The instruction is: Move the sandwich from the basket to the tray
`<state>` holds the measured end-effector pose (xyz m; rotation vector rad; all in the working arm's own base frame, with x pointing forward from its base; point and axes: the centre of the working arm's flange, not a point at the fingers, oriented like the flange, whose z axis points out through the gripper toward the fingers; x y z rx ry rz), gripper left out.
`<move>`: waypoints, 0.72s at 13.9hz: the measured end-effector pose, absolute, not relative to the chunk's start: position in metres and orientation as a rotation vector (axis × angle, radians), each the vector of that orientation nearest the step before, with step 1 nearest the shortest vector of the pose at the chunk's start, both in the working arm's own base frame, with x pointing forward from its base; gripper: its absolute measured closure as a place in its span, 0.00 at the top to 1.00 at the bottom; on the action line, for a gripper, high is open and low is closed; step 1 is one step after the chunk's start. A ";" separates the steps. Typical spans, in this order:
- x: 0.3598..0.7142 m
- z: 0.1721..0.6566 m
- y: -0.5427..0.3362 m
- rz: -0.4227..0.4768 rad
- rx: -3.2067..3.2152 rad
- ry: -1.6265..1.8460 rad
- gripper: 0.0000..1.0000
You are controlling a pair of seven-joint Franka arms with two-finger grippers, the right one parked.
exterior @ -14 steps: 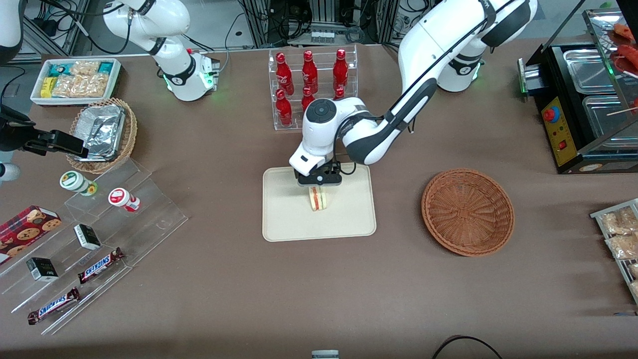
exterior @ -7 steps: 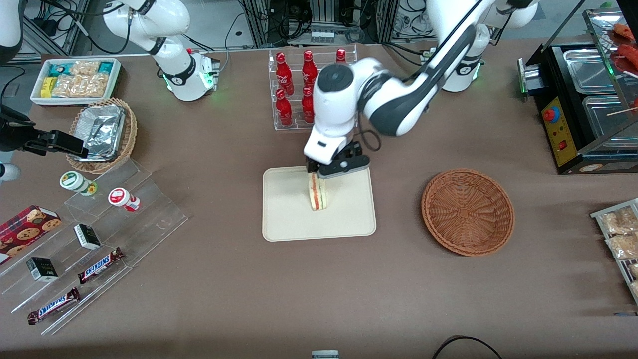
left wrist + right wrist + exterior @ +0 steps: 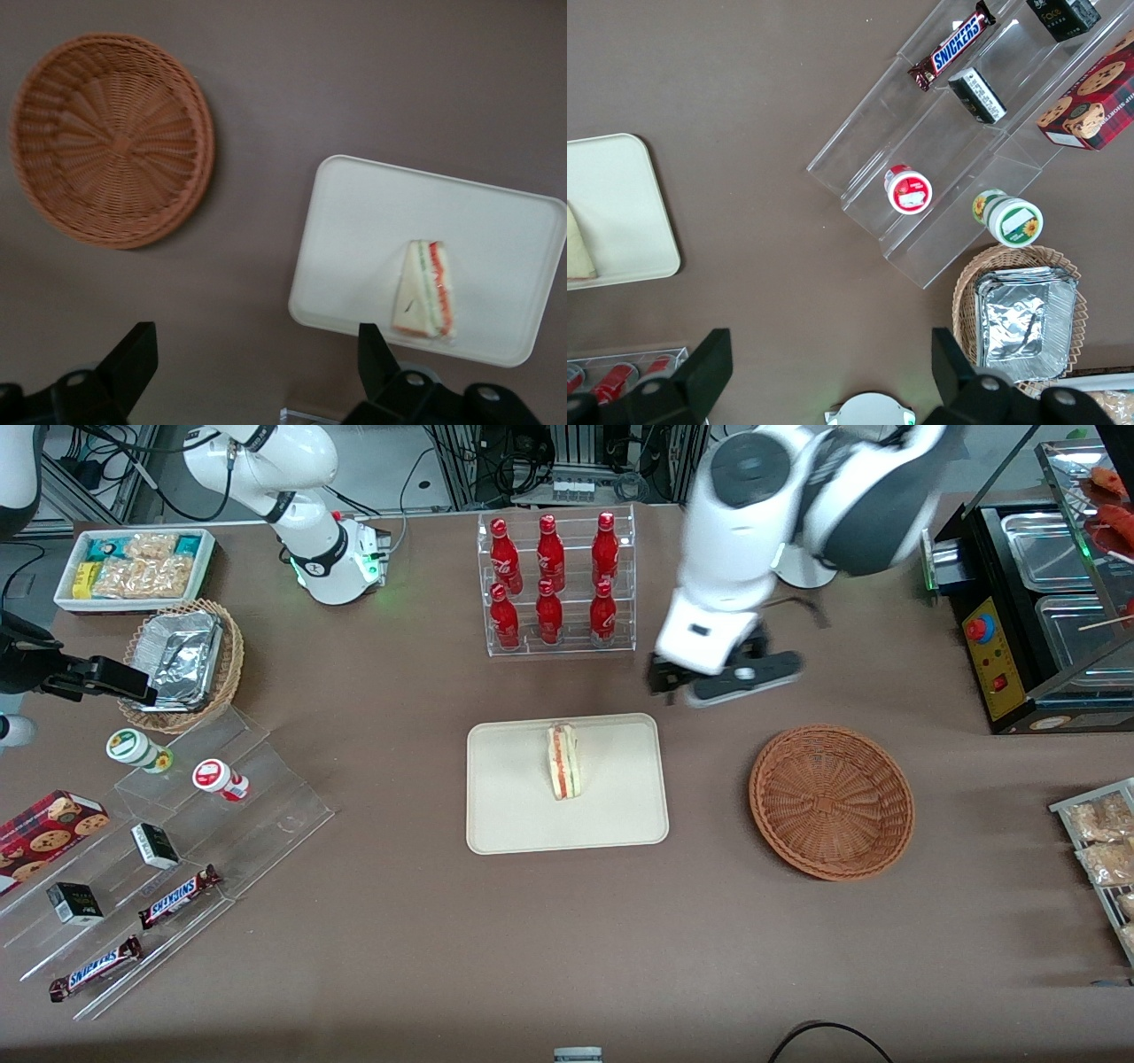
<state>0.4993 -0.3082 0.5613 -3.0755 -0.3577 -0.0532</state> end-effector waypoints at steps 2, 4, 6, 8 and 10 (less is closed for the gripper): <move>0.505 0.587 -0.253 -0.006 -3.076 -0.270 1.00; 0.506 0.605 -0.210 0.021 -3.067 -0.193 1.00; 0.508 0.617 -0.172 0.061 -3.057 -0.106 1.00; 0.512 0.628 -0.137 0.097 -3.058 -0.047 1.00; 0.516 0.636 -0.096 0.123 -3.077 -0.002 1.00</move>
